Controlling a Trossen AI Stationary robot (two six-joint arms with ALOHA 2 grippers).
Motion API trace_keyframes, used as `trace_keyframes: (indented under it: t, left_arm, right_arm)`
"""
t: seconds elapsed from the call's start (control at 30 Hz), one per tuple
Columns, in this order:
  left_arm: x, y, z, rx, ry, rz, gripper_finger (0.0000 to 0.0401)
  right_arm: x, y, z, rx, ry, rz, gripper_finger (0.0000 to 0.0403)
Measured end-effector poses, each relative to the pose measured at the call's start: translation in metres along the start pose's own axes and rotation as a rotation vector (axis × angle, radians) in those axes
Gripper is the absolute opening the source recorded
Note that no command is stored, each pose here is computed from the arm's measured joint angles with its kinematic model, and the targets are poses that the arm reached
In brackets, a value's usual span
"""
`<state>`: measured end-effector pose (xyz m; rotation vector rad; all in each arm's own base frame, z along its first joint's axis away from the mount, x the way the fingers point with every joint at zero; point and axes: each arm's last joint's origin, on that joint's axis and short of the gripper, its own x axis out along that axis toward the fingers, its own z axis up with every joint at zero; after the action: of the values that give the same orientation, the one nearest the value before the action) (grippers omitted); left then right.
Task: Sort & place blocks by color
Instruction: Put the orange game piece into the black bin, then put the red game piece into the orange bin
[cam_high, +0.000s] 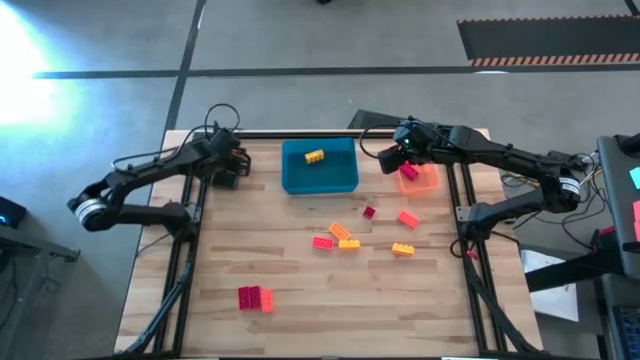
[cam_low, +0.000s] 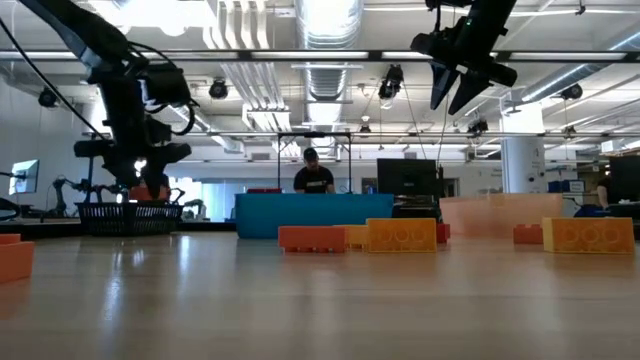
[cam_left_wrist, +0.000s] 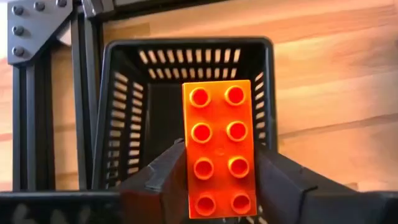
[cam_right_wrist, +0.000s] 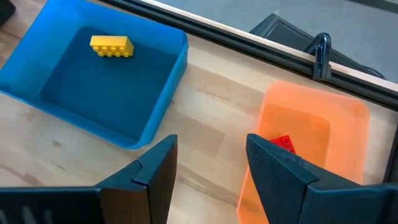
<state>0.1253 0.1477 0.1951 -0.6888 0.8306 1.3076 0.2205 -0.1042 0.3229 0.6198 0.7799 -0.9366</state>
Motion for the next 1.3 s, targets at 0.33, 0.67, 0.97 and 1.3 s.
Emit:
trace_keyframes:
  t: [0.33, 0.67, 0.97, 1.3]
  left_arm:
    - [-0.007, 0.0, 0.007, 0.024, -0.035, 0.01, 0.0247]
    - [-0.061, -0.018, 0.015, 0.0, -0.108, -0.374, 0.025]
    - [-0.119, -0.042, 0.0, -0.001, -0.316, -0.795, 0.025]
    - [-0.147, -0.063, 0.003, -0.05, -0.466, -1.065, 0.0251]
  right_arm:
    - [0.0, 0.002, -0.001, 0.012, 0.052, 0.071, 0.0177]
    - [-0.008, 0.026, -0.017, 0.124, 0.238, 0.314, 0.0164]
    - [-0.008, 0.061, -0.046, 0.244, 0.359, 0.307, 0.0153]
    - [0.048, 0.082, -0.067, 0.265, 0.529, 0.09, 0.0196]
